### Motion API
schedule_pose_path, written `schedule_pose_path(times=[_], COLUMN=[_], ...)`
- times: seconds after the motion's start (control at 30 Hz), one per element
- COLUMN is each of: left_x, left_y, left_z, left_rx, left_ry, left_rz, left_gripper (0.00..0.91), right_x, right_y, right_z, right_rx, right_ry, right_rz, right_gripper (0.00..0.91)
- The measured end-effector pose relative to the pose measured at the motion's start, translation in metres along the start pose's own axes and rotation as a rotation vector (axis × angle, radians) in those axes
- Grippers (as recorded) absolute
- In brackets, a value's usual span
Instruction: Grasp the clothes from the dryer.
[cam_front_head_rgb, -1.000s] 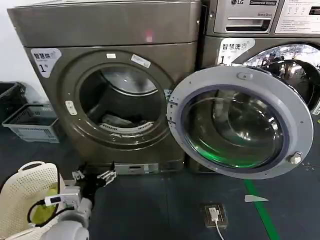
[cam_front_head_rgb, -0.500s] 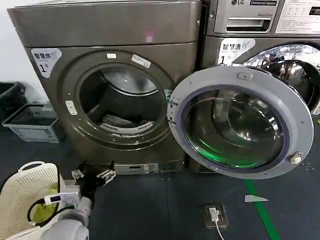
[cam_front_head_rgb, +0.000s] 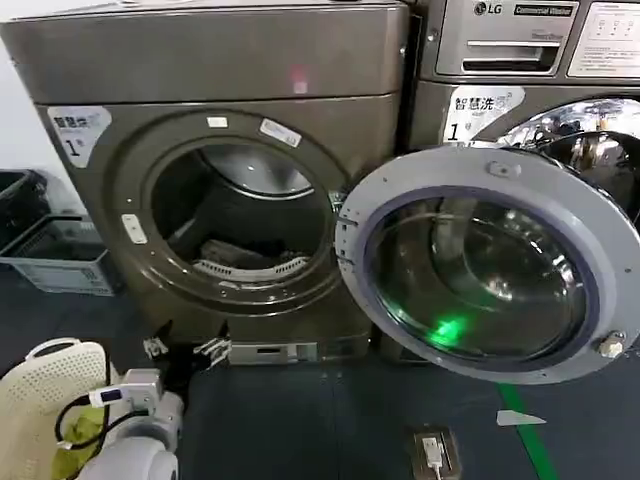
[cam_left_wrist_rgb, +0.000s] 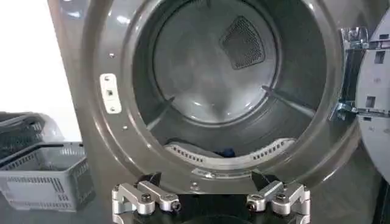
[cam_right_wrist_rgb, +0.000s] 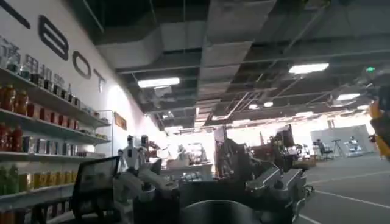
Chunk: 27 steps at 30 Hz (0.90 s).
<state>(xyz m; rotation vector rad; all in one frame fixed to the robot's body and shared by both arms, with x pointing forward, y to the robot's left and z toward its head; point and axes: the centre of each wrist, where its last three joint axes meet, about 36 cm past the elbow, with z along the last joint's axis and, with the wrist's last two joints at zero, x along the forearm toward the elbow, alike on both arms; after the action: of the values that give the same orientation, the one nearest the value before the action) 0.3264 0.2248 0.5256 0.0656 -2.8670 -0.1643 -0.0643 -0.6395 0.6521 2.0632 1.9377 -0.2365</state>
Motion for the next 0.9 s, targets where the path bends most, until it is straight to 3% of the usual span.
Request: schedule_pose_path(times=[0.9], left_x=[0.0048], left_y=[-0.0006], left_z=[-0.0005], left_rx=[0.000], left_ry=[-0.001], left_rz=[0.002], left_gripper=[0.907], right_x=[-0.0003], right_y=[-0.0031], right_z=[-0.0016], right_rx=[-0.003], right_ry=[-0.003], right_rz=[0.009], right_gripper=[0.907])
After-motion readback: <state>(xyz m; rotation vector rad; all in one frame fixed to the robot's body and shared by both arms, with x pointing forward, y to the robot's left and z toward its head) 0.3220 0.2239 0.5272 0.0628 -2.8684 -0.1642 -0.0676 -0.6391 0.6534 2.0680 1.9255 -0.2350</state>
